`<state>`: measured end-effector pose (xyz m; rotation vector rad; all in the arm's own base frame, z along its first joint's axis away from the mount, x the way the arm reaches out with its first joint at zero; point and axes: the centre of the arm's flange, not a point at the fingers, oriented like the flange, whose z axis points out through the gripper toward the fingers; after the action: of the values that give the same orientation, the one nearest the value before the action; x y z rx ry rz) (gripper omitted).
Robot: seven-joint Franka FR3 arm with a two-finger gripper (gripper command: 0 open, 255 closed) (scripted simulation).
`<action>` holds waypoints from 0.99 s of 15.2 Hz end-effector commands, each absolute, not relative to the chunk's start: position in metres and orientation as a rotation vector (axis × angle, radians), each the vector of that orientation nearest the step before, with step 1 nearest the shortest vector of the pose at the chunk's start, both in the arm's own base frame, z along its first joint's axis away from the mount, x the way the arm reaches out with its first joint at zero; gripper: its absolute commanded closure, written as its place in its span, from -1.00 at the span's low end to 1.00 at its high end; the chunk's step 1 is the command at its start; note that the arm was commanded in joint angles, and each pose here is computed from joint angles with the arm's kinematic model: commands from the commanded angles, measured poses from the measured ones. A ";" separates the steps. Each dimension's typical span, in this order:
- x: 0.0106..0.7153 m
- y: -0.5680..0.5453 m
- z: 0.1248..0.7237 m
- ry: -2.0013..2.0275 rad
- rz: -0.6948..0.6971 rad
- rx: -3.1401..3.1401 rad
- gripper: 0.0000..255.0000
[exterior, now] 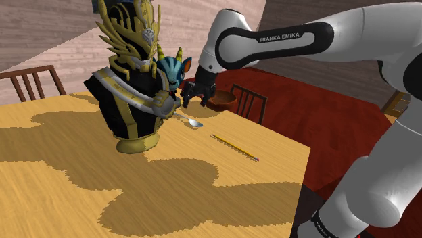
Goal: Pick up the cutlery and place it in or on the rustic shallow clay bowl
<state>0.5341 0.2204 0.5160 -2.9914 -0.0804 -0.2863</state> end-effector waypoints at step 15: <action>0.567 0.254 0.468 -0.103 -0.319 -2.976 -1.00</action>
<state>0.5670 0.2544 0.4677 -2.9761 -0.1034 -0.3193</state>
